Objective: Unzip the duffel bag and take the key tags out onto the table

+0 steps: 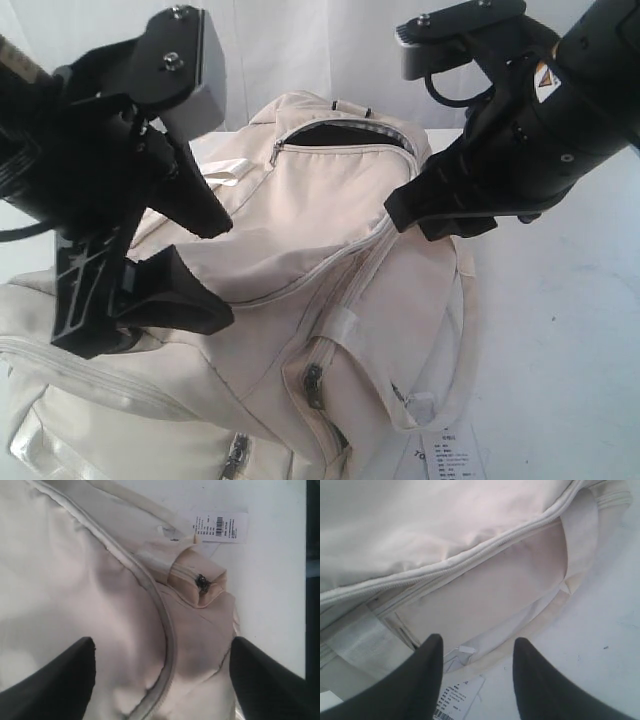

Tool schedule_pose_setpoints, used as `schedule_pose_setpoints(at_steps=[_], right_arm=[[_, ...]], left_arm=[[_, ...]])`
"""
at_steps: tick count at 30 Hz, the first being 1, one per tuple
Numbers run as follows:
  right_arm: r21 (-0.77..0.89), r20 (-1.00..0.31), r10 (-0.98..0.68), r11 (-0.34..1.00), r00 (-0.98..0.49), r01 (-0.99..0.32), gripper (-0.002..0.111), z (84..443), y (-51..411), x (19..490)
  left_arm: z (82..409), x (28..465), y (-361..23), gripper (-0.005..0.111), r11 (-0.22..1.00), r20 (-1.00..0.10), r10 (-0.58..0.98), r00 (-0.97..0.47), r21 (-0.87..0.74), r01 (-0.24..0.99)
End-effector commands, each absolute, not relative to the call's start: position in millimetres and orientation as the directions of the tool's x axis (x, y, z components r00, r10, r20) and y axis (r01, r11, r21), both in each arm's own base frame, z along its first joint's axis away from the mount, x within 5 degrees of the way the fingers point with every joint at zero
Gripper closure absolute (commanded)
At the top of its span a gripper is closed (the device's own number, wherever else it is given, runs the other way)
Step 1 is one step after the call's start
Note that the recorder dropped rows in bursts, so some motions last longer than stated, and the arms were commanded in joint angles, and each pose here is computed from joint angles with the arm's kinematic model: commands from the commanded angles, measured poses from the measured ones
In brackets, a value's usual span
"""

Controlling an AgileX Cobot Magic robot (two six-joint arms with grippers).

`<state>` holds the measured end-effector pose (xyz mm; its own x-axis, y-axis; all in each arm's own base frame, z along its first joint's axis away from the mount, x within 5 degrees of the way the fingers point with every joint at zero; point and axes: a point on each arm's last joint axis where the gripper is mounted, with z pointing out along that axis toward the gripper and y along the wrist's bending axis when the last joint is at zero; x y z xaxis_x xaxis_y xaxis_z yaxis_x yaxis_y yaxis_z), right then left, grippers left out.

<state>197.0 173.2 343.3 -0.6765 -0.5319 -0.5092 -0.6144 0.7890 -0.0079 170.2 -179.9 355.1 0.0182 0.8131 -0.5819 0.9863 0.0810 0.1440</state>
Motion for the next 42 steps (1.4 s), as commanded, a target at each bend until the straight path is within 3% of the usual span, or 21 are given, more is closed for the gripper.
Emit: schedule_pose_setpoints(at_steps=[1,7,16,21,26,31,35,42], right_arm=[[-0.012,-0.514,-0.529,0.792,-0.675,-0.611,0.066,343.3,172.3,196.7],[-0.013,-0.507,-0.531,0.792,-0.678,-0.611,0.066,343.0,171.9,196.3],[-0.015,-0.486,-0.539,0.792,-0.688,-0.61,0.066,341.9,170.6,194.9],[-0.015,-0.484,-0.539,0.792,-0.689,-0.61,0.066,341.8,170.5,194.8],[-0.016,-0.478,-0.541,0.793,-0.692,-0.609,0.066,341.5,170.0,194.3],[-0.016,-0.476,-0.542,0.793,-0.693,-0.609,0.066,341.4,169.9,194.2],[-0.016,-0.474,-0.542,0.793,-0.693,-0.609,0.066,341.3,169.8,194.1],[-0.009,-0.476,-0.536,0.796,-0.698,-0.605,0.066,341.3,170.1,194.0]], left_arm=[[344.1,180.4,-190.4,0.033,0.073,-0.576,0.818,0.005,0.113,0.991],[331.6,193.9,-199.7,0.054,0.106,-0.573,0.819,-0.026,0.107,0.989],[337.4,202.2,-203.6,0.107,0.176,-0.628,0.778,-0.037,0.161,0.971],[338.8,208.4,-202.4,0.107,0.244,-0.637,0.768,-0.069,0.19,0.951],[337.7,226.1,-185.8,0.107,0.436,-0.609,0.762,-0.221,0.23,0.87],[336.5,248.4,-152.9,0.107,0.648,-0.567,0.709,-0.42,0.288,0.705],[336.1,266.1,-115.1,0.107,0.812,-0.563,0.574,-0.595,0.3,0.501],[331.2,277.3,-63.0,0.107,0.899,-0.509,0.436,-0.742,0.284,0.333]])
